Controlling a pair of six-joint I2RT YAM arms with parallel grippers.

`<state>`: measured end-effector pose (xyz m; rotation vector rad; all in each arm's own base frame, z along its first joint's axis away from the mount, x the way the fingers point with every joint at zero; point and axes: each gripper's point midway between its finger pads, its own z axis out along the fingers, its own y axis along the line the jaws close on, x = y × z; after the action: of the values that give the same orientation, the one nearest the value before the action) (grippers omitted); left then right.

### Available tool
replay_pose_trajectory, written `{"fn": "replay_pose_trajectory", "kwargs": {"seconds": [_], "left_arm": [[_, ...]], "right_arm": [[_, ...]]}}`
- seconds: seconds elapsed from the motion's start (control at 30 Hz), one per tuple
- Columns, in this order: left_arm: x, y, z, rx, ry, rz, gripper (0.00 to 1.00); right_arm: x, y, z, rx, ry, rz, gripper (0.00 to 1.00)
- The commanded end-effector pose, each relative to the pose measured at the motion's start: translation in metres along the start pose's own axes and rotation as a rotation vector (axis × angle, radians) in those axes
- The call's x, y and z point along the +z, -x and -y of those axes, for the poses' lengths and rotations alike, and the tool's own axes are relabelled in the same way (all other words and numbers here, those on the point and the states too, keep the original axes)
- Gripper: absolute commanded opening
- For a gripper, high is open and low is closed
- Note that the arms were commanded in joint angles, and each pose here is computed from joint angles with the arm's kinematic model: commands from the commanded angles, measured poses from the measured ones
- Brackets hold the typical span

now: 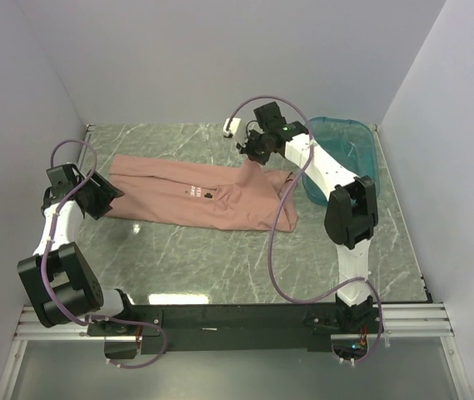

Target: Fold and stack the t-shirts

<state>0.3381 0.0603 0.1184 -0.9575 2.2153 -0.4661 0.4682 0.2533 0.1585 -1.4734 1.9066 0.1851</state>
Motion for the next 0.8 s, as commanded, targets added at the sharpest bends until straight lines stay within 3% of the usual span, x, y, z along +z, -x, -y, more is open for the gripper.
{"fn": "replay_pose_trajectory", "kwargs": {"seconds": [0.0,0.4,0.77], "left_arm": [[-0.005,0.008,0.007,0.044,-0.032,0.048,0.66],[-0.002,0.004,0.008,0.048,-0.042,0.033,0.65],[0.006,-0.017,0.026,0.104,-0.12,-0.045,0.64]], "right_arm": [[-0.001,0.009,0.012,-0.013,-0.041,0.002,0.0],[0.013,-0.025,0.025,0.025,-0.139,-0.131,0.0],[0.029,-0.068,0.014,0.085,-0.112,-0.253,0.0]]}}
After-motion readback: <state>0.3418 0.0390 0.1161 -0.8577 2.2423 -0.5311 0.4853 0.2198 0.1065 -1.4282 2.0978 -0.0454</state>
